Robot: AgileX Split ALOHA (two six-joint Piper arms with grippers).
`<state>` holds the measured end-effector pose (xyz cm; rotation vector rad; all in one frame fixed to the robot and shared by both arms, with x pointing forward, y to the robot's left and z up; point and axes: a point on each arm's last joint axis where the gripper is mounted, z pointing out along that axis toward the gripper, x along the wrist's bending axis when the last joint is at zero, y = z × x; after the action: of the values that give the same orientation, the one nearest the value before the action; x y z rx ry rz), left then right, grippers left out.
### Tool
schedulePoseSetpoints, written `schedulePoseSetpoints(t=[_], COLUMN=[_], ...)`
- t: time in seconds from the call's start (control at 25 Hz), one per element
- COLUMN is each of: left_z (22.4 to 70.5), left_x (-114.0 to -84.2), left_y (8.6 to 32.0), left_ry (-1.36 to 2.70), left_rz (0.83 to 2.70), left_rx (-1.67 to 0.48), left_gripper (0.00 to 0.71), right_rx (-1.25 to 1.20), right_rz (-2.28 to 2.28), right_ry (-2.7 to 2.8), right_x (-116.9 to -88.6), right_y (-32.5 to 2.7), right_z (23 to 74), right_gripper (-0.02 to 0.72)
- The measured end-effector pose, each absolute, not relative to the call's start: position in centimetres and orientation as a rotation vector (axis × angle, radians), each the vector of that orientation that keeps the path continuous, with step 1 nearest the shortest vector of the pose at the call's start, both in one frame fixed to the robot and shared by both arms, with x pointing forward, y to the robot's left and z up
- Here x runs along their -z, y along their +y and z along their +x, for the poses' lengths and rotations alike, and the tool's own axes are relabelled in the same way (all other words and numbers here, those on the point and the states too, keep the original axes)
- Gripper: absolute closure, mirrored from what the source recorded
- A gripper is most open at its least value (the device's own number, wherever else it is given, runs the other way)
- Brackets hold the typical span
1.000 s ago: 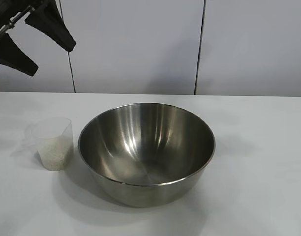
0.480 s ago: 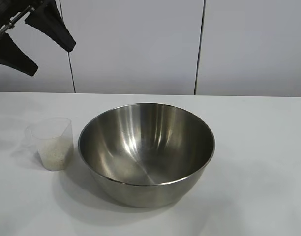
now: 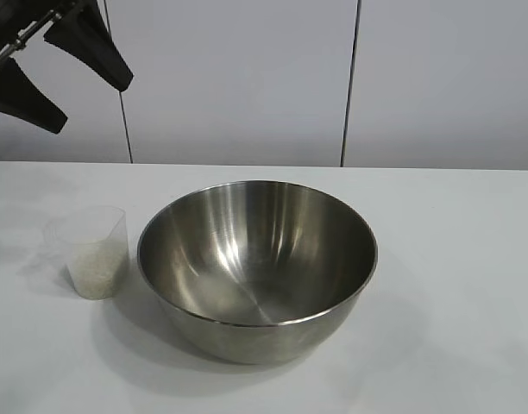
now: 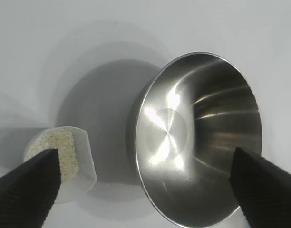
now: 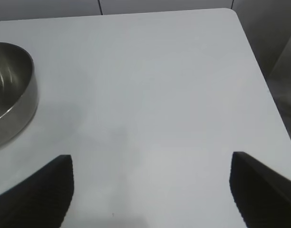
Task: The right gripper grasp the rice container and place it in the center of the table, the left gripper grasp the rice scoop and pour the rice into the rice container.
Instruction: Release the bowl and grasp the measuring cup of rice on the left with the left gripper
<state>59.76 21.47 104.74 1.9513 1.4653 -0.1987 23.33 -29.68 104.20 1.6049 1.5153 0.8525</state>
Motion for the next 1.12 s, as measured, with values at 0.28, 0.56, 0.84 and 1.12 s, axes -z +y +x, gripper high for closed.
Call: schedulePoseSetpoints(t=[0.28, 0.56, 0.84, 1.12], left_z=[59.9, 61.3, 61.5, 54.4], left_x=[-104.8, -105.3, -107.8, -109.0], left_y=[21.5, 21.7, 22.3, 23.3], left_ry=[1.468, 1.494, 1.37, 1.22], left_rz=[1.942, 1.8, 1.776, 1.694], left_rx=[0.183, 0.041, -0.105, -0.775], left_gripper=[0.016, 0.016, 0.066, 0.084], right_rx=[-0.856, -0.857, -0.858, -0.86], right_rz=[1.604, 1.603, 1.603, 1.602], right_ry=[1.514, 1.514, 1.514, 1.511], right_x=[-104.2, -104.2, -104.2, -104.3], right_y=[-29.7, -29.7, -29.7, -29.7], right_z=[23.3, 23.3, 23.4, 23.4], right_gripper=[0.093, 0.093, 0.093, 0.093])
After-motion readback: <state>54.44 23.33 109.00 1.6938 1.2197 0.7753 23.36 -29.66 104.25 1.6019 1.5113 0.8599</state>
